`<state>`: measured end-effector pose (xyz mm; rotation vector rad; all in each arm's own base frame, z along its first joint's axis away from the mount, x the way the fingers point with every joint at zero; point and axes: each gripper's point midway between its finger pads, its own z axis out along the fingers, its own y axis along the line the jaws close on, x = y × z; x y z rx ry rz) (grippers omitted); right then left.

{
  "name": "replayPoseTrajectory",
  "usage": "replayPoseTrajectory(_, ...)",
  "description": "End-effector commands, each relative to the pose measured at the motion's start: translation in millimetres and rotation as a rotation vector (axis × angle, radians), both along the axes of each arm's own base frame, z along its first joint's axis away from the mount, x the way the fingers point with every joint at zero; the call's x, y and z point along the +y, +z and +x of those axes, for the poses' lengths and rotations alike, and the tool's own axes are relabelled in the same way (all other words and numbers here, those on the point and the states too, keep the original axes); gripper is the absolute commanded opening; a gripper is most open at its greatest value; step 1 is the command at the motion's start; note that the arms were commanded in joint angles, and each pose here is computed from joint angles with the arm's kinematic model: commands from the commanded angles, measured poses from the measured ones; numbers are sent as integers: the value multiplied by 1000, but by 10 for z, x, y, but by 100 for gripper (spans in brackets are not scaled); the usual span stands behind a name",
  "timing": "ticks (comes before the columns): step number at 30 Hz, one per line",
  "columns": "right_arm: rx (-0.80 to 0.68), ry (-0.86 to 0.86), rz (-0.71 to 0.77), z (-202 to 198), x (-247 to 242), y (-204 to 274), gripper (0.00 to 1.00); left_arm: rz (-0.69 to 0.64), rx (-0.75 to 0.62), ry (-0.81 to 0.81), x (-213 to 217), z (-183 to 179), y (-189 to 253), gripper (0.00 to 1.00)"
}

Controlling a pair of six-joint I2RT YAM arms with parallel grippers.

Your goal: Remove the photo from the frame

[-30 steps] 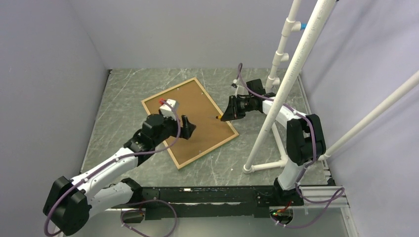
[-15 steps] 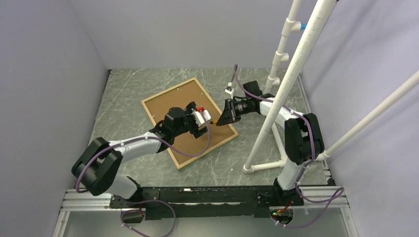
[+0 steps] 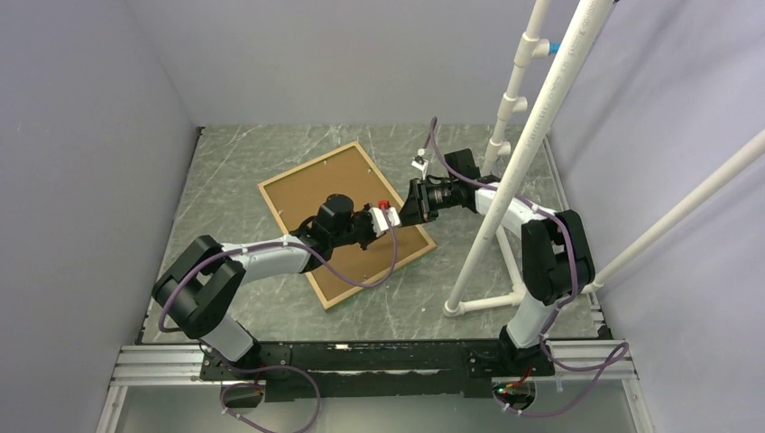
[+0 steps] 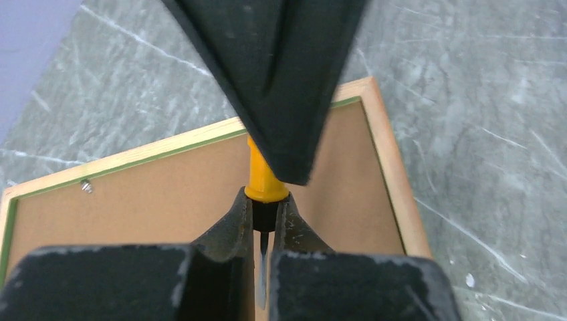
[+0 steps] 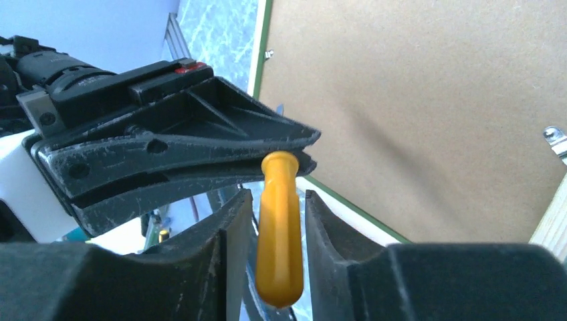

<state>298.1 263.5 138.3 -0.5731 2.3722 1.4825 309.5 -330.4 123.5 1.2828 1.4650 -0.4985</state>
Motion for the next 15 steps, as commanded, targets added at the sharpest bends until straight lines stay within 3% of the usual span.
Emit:
replayPoseTrajectory(1, -55, -78, 108, 44, 122, 368, 49, -187, -1, 134, 16, 137, 430, 0)
replayPoseTrajectory(3, -69, -173, 136, 133, 126, 423, 61, -263, 58, 186, 52, 112, 474, 0)
replayPoseTrajectory(5, -80, -212, 201, 188, 166, 540, 64, -308, 124, 195, 32, 53, 469, 0)
replayPoseTrajectory(11, -100, -304, 174, 368, 164, 509, 63, -368, 215, 252, 61, 25, 443, 0)
replayPoseTrajectory(15, -117, -322, 121, 442, 226, 445, 53, -395, 227, 252, 61, 7, 465, 0)
